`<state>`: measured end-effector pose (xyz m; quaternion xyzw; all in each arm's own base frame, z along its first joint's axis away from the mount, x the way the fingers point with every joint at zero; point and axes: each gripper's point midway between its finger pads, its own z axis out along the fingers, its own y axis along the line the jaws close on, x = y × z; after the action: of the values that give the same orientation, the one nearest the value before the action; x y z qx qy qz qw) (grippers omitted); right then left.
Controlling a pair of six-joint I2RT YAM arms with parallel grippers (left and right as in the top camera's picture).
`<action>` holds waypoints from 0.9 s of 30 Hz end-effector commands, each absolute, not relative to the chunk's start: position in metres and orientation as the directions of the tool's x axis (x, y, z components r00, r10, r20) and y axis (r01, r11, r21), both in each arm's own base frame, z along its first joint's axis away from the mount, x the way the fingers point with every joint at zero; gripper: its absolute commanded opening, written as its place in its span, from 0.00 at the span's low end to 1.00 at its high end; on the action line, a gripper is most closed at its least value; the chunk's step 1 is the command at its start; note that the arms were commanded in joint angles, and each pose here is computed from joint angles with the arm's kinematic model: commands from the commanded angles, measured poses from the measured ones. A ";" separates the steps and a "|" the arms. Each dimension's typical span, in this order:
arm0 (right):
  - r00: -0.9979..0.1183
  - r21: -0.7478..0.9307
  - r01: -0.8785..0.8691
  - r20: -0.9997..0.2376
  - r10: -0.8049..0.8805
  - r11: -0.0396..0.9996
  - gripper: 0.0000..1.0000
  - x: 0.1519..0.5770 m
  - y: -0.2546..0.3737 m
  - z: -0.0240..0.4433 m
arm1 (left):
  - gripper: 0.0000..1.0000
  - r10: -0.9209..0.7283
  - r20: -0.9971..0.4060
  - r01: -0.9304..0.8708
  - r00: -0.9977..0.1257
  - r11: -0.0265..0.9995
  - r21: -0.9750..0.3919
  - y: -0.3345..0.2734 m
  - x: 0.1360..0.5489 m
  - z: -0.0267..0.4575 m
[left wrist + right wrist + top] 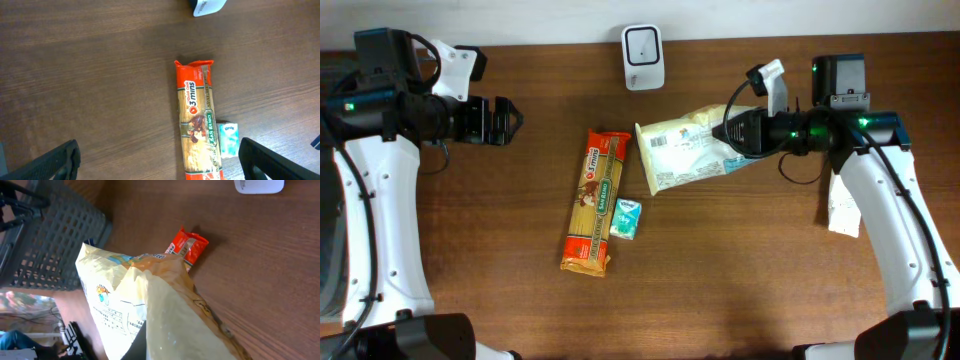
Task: Scan the item barcode
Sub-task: 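Lift the wipe pack and hold it to the barcode scanner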
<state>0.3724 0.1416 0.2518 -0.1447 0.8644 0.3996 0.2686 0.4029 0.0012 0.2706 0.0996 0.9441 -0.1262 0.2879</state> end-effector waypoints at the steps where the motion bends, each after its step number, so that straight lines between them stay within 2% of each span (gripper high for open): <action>1: -0.807 0.642 -0.478 -0.590 -0.012 0.600 0.04 0.367 0.147 0.270 | 0.99 0.128 -0.576 0.277 -0.808 0.944 -0.179 0.001 0.404 0.272; 8: -0.833 0.668 -0.436 -0.553 0.011 0.603 0.04 0.365 0.147 0.268 | 0.99 0.128 -0.576 0.277 -0.808 0.944 -0.179 0.001 0.404 0.272; 11: -0.834 0.616 -0.382 -0.551 0.030 0.689 0.04 0.375 0.137 0.262 | 0.99 0.128 -0.576 0.277 -0.808 0.944 -0.179 0.001 0.404 0.272; 13: -0.813 0.498 -0.334 -0.582 0.023 0.800 0.04 0.388 0.129 0.265 | 0.99 0.128 -0.576 0.277 -0.808 0.944 -0.179 0.001 0.404 0.272; 15: -0.749 0.239 -0.271 -0.661 -0.048 0.933 0.04 0.411 0.128 0.282 | 0.99 0.127 -0.576 0.277 -0.808 0.944 -0.179 0.001 0.404 0.272; 16: -0.707 0.092 -0.214 -0.702 -0.090 0.972 0.04 0.426 0.128 0.292 | 0.99 0.128 -0.576 0.277 -0.808 0.944 -0.179 0.001 0.404 0.272; 18: -0.640 -0.083 -0.103 -0.757 -0.131 0.991 0.04 0.448 0.124 0.300 | 0.99 0.127 -0.576 0.277 -0.808 0.944 -0.179 0.001 0.404 0.272; 20: -0.530 -0.339 -0.074 -0.783 -0.325 0.938 0.04 0.484 0.134 0.303 | 0.99 0.128 -0.576 0.277 -0.808 0.944 -0.179 0.001 0.404 0.272; 21: -0.468 -0.488 -0.081 -0.751 -0.465 0.869 0.04 0.509 0.143 0.300 | 0.99 0.127 -0.576 0.277 -0.808 0.944 -0.179 0.001 0.404 0.272; 24: -0.356 -0.657 -0.130 -0.668 -0.653 0.743 0.04 0.551 0.163 0.286 | 0.99 0.128 -0.576 0.277 -0.808 0.944 -0.179 0.001 0.404 0.272; 27: -0.236 -0.781 -0.100 -0.583 -0.778 0.616 0.04 0.586 0.180 0.278 | 0.99 0.128 -0.576 0.277 -0.808 0.944 -0.179 0.001 0.404 0.272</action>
<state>0.5681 0.1746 0.2711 -0.2375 0.7770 -0.2270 0.5369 0.4036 0.0014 0.2710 0.0998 0.9437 -0.1254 0.2894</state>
